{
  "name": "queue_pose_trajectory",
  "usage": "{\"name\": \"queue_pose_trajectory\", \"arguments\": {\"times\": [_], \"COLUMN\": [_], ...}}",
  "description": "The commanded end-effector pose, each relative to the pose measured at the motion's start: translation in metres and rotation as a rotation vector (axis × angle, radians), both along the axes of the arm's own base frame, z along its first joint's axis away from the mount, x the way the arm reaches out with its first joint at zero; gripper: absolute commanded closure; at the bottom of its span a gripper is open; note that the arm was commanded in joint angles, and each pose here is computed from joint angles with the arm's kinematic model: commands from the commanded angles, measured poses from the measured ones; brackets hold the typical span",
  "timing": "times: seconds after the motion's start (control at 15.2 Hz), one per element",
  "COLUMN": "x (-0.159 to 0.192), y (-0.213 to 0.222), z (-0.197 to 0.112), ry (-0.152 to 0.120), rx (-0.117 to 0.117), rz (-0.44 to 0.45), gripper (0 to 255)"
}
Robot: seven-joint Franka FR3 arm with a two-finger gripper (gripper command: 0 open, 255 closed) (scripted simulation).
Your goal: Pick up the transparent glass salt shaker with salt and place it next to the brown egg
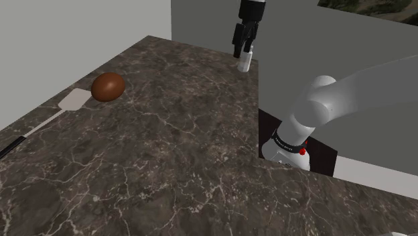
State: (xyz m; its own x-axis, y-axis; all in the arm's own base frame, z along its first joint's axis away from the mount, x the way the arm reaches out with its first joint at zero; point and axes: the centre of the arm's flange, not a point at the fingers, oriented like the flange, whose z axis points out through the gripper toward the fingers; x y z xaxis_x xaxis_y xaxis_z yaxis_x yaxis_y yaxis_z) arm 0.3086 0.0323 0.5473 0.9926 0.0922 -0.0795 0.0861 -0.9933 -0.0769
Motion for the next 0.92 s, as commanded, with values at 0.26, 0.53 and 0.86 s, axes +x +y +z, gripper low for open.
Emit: {"name": "queue_pose_trajectory", "arguments": {"times": [0.26, 0.53, 0.86], "x": [0.005, 0.006, 0.006], "y": [-0.052, -0.103, -0.122], "z": [0.008, 0.017, 0.004], "ry": [-0.039, -0.077, -0.092], "rx": [0.001, 0.002, 0.002], "rz": [-0.058, -0.116, -0.138], "gripper": [0, 0, 0]}}
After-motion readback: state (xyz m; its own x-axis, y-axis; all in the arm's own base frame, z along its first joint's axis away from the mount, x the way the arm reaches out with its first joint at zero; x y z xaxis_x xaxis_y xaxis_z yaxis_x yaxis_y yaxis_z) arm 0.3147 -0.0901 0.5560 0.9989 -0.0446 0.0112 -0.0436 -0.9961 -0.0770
